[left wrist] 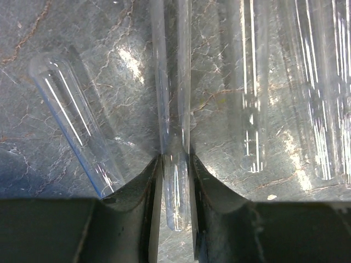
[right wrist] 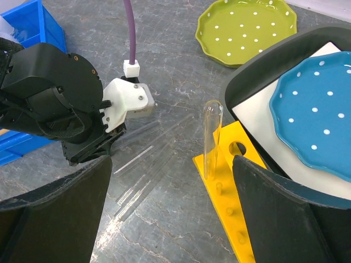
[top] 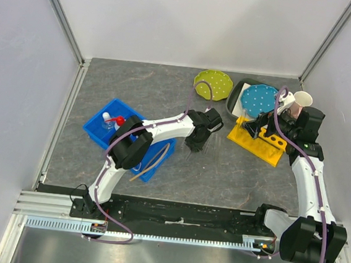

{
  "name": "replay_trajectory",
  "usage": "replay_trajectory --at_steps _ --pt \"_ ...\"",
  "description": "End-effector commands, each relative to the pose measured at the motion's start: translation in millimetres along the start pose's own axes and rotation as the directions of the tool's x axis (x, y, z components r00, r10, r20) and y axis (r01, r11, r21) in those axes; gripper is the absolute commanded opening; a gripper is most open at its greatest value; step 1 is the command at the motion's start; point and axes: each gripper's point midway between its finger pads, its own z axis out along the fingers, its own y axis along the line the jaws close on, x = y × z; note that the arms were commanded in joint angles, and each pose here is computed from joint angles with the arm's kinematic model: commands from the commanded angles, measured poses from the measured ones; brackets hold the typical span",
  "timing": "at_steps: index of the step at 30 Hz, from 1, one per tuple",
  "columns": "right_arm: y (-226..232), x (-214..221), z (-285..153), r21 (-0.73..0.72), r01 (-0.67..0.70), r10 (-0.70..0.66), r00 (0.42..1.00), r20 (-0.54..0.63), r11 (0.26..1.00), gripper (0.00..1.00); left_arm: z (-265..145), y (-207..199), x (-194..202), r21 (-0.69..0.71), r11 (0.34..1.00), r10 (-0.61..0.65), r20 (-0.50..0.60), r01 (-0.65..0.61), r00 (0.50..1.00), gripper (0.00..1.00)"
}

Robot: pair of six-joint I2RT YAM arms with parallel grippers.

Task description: Organize the chemistry lab equipment

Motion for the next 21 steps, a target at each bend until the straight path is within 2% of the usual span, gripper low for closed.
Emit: replay_trajectory --at_steps 1,14,21 --pt "-4.2 -6.9 -0.1 0.008 0.029 -0.029 0.999 0.021 1.000 0.98 3.2 -6.7 -9.3 0.008 1.000 -0.021 0.023 0.021 1.000 0.28" --pt "-4.5 -6.6 -0.3 0.006 0.027 -0.027 0.999 0.021 1.000 0.98 -18.3 -5.3 -24.1 0.003 1.000 -0.031 0.089 0.031 0.996 0.21" --pt "-4.4 -5.1 0.3 0.002 0.024 -0.024 1.000 0.017 1.000 0.98 -39.3 -12.2 -35.7 0.056 0.998 -0.041 0.151 0.033 0.988 0.16"
